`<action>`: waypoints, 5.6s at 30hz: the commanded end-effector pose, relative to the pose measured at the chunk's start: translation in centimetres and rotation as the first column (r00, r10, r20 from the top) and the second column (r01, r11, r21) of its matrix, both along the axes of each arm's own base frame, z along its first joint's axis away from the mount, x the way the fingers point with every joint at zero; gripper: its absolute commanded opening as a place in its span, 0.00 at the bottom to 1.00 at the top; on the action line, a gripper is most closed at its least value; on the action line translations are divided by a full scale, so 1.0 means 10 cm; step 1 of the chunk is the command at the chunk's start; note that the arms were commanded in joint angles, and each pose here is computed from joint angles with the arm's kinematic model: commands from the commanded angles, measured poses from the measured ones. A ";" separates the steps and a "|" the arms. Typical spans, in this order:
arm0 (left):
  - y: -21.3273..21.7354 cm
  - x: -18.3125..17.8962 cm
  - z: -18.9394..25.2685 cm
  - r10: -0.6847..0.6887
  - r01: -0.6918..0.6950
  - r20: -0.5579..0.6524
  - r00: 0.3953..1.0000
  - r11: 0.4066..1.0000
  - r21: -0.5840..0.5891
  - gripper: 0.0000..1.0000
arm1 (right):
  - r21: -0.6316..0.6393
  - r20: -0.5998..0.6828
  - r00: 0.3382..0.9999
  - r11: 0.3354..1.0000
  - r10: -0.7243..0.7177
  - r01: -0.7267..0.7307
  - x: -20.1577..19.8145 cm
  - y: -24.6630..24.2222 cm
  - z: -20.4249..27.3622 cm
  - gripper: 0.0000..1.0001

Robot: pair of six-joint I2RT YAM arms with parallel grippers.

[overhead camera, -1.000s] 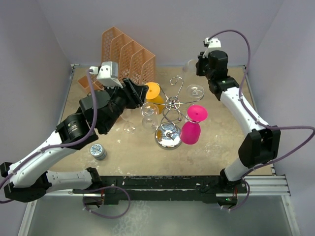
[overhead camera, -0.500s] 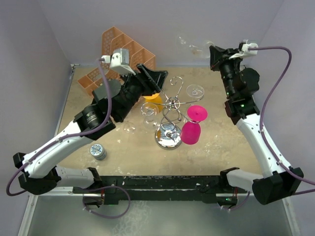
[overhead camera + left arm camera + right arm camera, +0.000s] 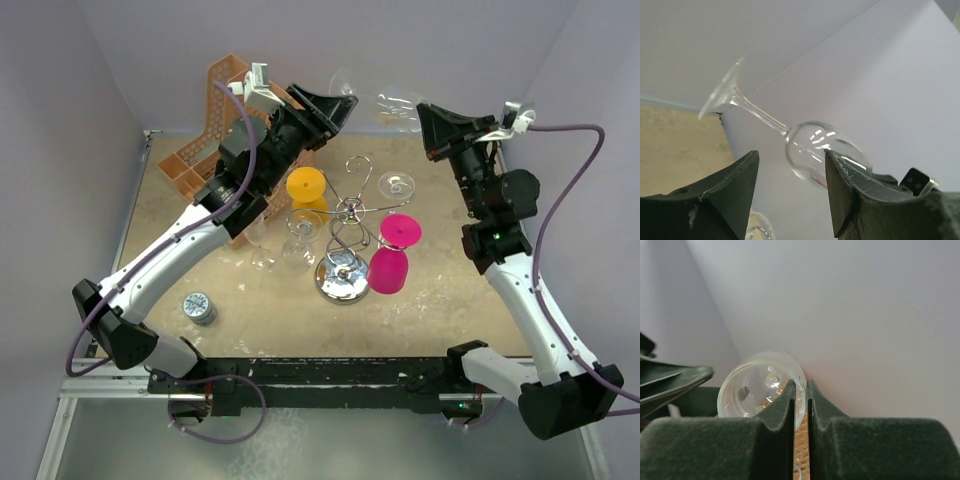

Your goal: Place the wine glass upside down on the wine glass rack

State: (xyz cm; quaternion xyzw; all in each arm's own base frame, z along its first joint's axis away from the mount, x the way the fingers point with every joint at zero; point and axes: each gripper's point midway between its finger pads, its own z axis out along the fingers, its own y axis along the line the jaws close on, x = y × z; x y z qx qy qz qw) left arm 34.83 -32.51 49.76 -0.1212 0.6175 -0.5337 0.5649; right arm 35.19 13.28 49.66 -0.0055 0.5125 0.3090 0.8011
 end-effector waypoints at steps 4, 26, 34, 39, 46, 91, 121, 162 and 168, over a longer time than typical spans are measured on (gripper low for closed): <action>0.04 0.09 0.50 -0.038 0.040 0.015 0.999 0.955 -0.293 0.53 | 0.098 0.225 0.966 0.984 0.126 -0.151 -0.59 0.03 0.59 0.00; 0.13 0.10 0.52 -0.113 0.059 -0.058 0.992 0.813 -0.580 0.22 | 0.057 0.274 0.913 0.943 0.302 -0.329 -0.74 0.29 0.51 0.00; 0.22 0.11 0.64 -0.071 0.035 -0.037 0.997 0.801 -0.598 0.00 | 0.039 0.255 0.915 0.942 0.312 -0.332 -0.69 0.33 0.43 0.00; 0.37 0.10 0.79 0.021 -0.014 0.006 1.000 0.817 -0.577 0.00 | 0.052 0.242 0.928 0.951 0.283 -0.304 -0.67 0.28 0.44 0.13; 0.71 0.11 0.92 0.213 -0.153 0.053 0.976 0.833 -0.531 0.00 | 0.068 0.176 0.969 0.980 0.172 -0.186 -0.61 0.11 0.32 0.60; -0.01 -0.08 0.74 -0.148 -0.523 0.907 0.395 0.775 0.354 0.00 | 0.259 -0.040 0.823 0.802 0.566 -0.539 -0.86 0.56 0.63 0.63; -0.08 -0.28 0.62 -0.307 -0.554 0.910 0.280 0.722 0.414 0.00 | 0.305 -0.105 0.815 0.799 0.570 -0.519 -0.47 0.67 0.49 0.52; 0.89 -0.33 0.58 0.091 -0.634 0.843 0.530 0.703 0.323 0.47 | 0.432 -0.093 0.831 0.774 0.549 -0.463 -0.34 0.56 0.64 0.00; 1.41 -0.37 0.38 0.319 -0.607 0.623 0.714 0.726 0.324 0.49 | 0.424 -0.156 0.823 0.789 0.547 -0.444 -0.19 0.63 0.44 0.00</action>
